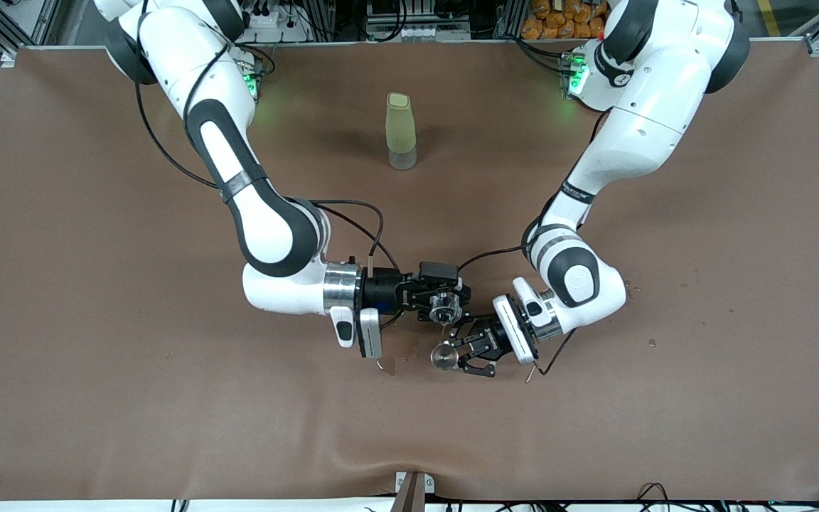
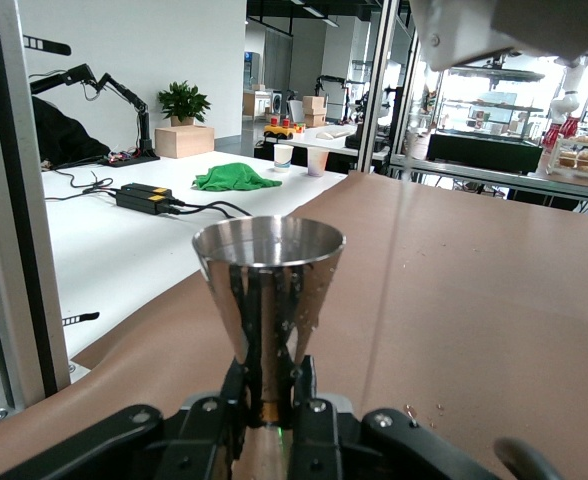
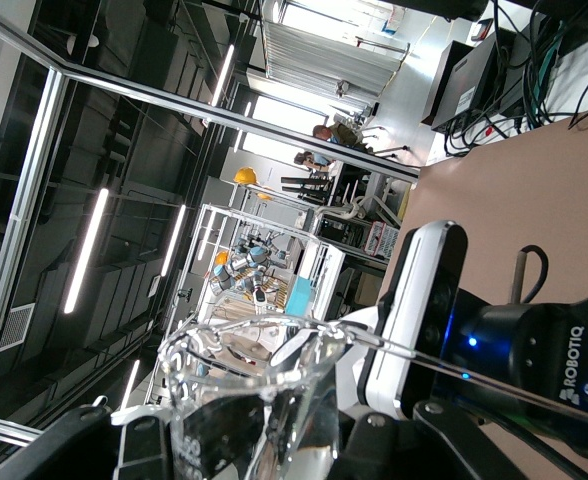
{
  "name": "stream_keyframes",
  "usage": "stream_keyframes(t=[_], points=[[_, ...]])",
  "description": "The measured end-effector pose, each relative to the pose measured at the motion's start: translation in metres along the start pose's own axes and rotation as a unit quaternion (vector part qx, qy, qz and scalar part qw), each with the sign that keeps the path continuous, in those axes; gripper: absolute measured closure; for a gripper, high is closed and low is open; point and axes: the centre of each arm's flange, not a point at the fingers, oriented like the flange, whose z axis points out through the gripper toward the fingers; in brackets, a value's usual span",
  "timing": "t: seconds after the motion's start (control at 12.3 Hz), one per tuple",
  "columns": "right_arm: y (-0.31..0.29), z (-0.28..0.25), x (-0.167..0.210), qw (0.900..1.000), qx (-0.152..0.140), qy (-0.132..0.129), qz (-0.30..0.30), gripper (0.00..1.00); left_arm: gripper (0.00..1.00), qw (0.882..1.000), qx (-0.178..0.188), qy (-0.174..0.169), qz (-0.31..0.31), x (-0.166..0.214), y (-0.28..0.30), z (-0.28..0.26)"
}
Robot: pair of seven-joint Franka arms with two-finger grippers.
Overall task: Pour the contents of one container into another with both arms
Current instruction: 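Pour liquid from the beaker into the jigger held by the left gripper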
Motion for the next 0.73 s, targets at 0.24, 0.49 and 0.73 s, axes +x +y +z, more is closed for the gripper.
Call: stream_keyframes(t=[0.24, 0.49, 0.73], points=[[-0.006, -0.001, 0.007, 1.0, -0.01, 0.016, 0.006, 0.88, 0.79, 1.0, -0.004, -0.002, 0.008, -0.004, 0.005, 0.002], [-0.007, 0.001, 0.008, 1.0, -0.016, 0.023, 0.008, 0.88, 0.79, 1.0, -0.009, -0.003, 0.014, -0.007, 0.011, 0.005], [-0.004, 0.001, 0.007, 0.999, -0.019, 0.025, 0.027, 0.88, 0.79, 1.0, -0.009, -0.003, 0.014, -0.006, 0.012, 0.005]])
